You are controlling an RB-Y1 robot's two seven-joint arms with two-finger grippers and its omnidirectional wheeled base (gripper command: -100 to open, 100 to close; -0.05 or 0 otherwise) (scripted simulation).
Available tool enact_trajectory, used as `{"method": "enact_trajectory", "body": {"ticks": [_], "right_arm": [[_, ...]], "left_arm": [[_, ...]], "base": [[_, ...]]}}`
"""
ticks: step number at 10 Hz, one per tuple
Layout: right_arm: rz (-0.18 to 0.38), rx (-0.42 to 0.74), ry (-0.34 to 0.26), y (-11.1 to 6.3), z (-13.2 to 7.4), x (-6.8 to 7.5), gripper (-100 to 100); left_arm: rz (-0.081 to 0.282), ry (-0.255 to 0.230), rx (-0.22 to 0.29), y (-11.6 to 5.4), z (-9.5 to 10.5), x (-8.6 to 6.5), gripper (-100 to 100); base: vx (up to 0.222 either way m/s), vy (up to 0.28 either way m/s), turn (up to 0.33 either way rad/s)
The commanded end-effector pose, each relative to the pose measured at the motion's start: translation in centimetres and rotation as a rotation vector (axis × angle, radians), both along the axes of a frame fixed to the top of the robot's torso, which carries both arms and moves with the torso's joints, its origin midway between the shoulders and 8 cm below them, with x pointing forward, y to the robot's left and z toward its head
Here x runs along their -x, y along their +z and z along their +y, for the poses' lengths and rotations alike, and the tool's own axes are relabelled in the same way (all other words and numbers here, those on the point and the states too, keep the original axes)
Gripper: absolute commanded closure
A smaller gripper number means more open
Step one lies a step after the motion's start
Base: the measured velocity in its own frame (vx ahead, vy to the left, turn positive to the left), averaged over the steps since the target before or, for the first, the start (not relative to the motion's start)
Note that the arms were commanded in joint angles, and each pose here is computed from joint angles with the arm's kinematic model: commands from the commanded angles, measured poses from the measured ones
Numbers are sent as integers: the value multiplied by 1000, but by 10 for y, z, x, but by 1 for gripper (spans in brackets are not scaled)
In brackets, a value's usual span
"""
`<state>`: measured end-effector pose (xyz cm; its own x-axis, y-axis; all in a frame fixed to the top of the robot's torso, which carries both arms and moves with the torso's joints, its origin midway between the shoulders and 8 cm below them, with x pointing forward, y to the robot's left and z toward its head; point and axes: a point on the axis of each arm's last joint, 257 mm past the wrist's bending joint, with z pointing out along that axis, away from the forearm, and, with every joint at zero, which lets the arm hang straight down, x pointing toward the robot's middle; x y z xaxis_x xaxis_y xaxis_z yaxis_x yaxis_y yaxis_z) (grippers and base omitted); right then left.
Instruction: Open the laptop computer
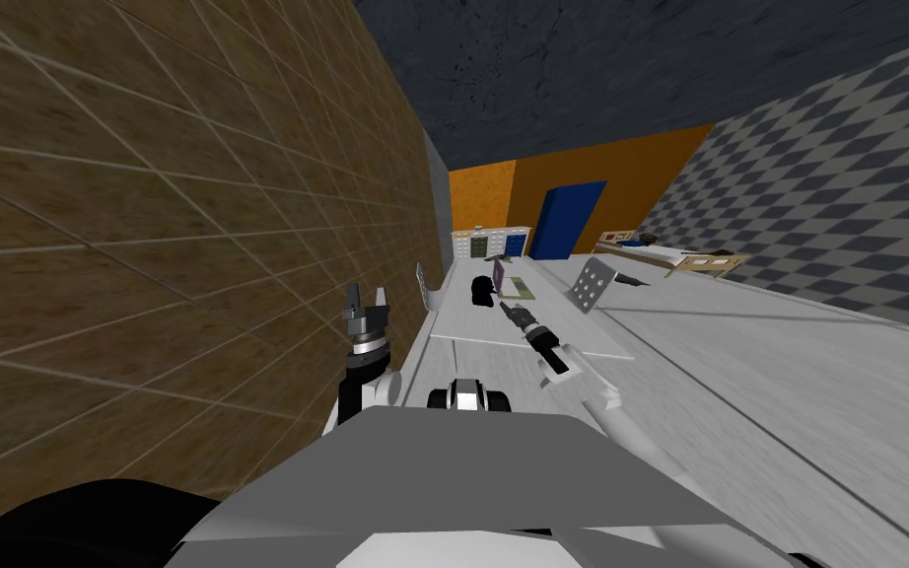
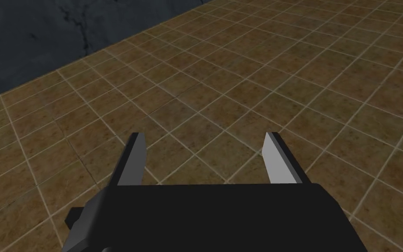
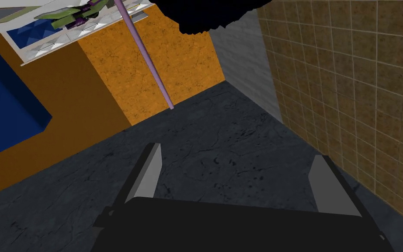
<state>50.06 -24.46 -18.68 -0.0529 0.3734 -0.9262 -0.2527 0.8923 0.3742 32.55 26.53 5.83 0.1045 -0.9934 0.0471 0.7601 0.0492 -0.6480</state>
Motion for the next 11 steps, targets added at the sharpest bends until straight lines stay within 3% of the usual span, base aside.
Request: {"method": "enact_trajectory", "body": {"ticks": [1,2,4,5,8,9,10,11], "right_arm": [[19,146,-21,-15,-15,-14,-100],[32,150,-27,-22,-19,-14,-100],[52,325,-59,-36,-43,-31,-100],[69,344,-67,-45,-49,-31,-100],[84,526,-108,-53,-81,-47,-100],[105,542,-117,-63,-89,-46,-100],[112,637,-141,-65,-109,-54,-100],[122,640,-145,-69,-112,-53,-100]], "left_arm": [[0,0,0,0,0,0,0],[0,0,0,0,0,0,0],[0,0,0,0,0,0,0],[0,0,0,0,0,0,0],[0,0,0,0,0,0,0],[0,0,0,0,0,0,0],[0,0,0,0,0,0,0],[0,0,0,0,0,0,0]], "base": [[6,38,158],[10,37,68],[16,62,164],[19,55,92],[8,45,118],[9,35,65],[17,44,138],[18,34,65]]}}
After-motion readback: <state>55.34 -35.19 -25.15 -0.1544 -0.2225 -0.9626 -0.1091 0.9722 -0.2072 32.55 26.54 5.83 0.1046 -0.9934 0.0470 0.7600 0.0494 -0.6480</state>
